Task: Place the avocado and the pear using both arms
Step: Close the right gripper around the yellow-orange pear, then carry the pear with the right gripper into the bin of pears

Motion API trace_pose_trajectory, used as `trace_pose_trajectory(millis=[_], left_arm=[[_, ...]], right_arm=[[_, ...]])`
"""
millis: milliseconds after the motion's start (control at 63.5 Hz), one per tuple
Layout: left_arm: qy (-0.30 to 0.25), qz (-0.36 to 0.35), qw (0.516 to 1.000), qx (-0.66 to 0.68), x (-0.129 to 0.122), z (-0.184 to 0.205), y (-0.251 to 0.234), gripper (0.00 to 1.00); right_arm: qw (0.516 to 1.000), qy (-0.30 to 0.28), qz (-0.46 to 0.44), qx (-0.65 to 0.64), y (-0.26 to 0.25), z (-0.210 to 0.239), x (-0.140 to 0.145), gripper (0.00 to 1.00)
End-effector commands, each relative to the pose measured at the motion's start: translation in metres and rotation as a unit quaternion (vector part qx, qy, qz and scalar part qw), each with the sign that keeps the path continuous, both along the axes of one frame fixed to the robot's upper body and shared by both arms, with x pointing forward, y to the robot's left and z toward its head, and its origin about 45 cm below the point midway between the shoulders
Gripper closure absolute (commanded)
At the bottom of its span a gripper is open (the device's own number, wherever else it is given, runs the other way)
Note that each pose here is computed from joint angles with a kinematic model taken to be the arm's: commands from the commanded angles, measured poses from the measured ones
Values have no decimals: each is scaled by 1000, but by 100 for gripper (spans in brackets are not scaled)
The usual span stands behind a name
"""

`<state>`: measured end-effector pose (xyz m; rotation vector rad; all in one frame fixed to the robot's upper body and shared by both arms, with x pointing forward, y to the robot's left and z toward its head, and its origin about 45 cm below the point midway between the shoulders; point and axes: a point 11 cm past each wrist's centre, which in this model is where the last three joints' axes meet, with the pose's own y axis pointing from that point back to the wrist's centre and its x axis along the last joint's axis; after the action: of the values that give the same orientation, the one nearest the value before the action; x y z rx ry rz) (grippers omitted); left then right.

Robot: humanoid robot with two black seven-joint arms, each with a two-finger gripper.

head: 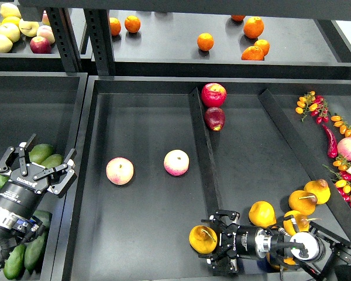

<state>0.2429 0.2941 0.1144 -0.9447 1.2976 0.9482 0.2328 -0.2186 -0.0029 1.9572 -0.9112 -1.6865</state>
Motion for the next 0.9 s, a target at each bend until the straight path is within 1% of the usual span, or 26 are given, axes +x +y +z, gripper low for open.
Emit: trace_pose_trajectory(millis=[0,63,205,330,425,472,551,614,630,881], left_arm=[[0,0,1000,0,-1,0,0,1],[1,0,1000,0,-2,-1,0,1],[1,0,1000,0,-3,0,0,1],[0,1,1000,0,-3,0,0,1],[1,1,1000,0,-3,0,1,1],[1,1,1000,0,-3,0,1,1],[1,1,1000,0,-3,0,1,1],[1,1,1000,0,-3,0,1,1],[1,1,1000,0,-3,0,1,1],[1,1,1000,0,-3,0,1,1]], right_arm=[[1000,0,0,1,1,0,0,29],[1000,0,0,0,0,0,0,33],[1000,-1,3,-2,0,0,0,46],[1000,-3,7,-4,0,-1,-1,51],[1000,-3,8,-4,0,-1,-1,60],[1000,-4,10,0,1,0,-1,66],[1000,-11,16,10,3,2,-1,72],[1000,-13,20,14,4,2,-1,73],[1000,-14,20,15,3,3,-1,75],[999,-27,11,30,4,9,6,79]])
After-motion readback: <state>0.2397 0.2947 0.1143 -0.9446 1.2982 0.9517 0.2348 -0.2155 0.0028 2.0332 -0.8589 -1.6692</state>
